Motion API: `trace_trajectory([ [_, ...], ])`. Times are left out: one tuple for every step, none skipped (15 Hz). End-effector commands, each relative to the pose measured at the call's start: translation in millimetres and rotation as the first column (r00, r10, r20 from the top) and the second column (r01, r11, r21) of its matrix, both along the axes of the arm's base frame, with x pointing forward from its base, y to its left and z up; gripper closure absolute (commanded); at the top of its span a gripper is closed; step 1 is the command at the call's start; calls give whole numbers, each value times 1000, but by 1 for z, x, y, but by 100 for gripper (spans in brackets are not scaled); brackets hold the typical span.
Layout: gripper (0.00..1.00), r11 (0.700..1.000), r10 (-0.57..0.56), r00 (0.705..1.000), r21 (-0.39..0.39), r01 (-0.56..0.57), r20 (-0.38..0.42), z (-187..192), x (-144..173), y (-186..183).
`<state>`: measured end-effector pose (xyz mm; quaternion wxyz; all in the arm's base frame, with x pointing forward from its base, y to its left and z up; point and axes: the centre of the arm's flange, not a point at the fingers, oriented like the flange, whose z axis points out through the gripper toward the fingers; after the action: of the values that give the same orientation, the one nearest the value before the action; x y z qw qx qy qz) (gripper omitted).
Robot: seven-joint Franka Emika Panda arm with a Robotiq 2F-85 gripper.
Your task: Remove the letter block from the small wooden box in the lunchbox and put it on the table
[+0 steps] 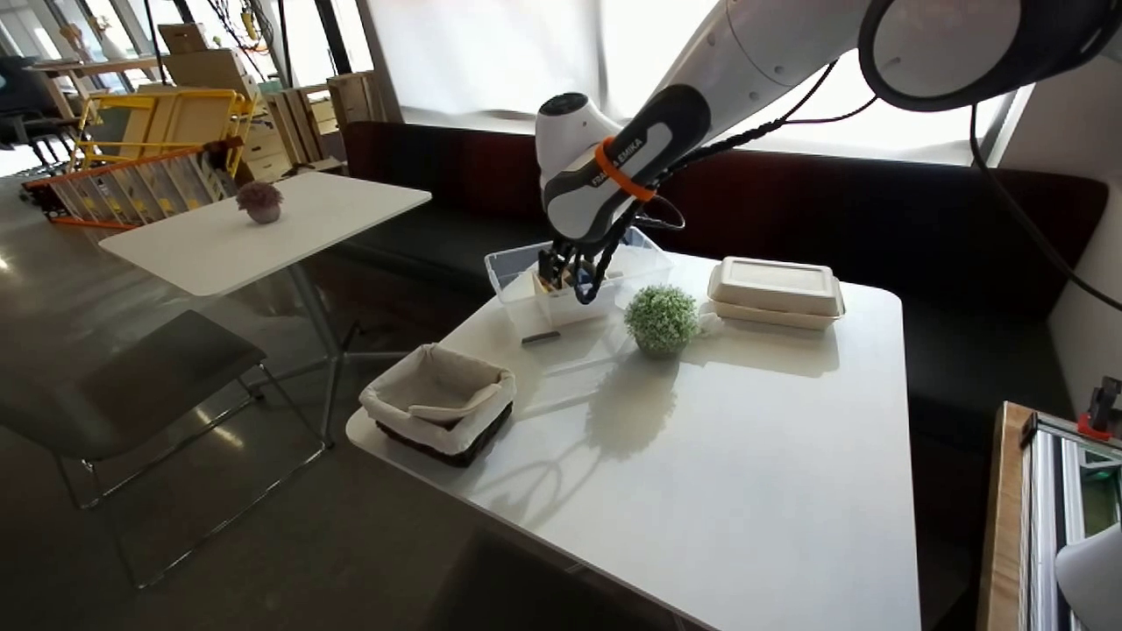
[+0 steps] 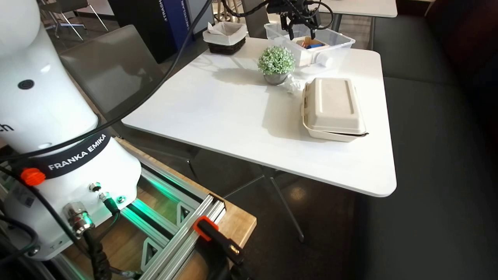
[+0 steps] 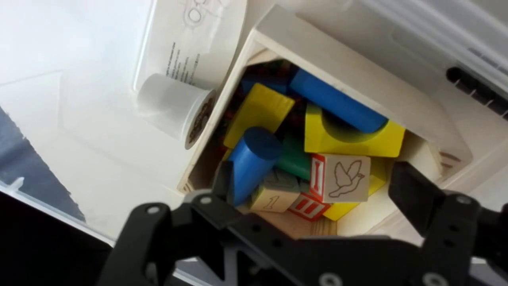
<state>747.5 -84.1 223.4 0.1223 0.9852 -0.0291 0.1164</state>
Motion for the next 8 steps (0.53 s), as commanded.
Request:
trace_trajectory([
  [6,999,21,1000,43,-22,17,-16,9,5],
  [7,999,26,999,46,-26,19,-18,10,7],
  [10,998,28,999,50,-28,18,-20,10,9],
  [12,998,31,999,49,-32,21,-22,11,11],
  [19,998,34,999,49,-36,27,-23,12,12],
  [16,998,38,999,47,-40,33,-24,13,12],
  [17,998,40,998,48,-42,41,-25,13,12],
  [22,998,42,998,48,-44,51,-25,14,11],
])
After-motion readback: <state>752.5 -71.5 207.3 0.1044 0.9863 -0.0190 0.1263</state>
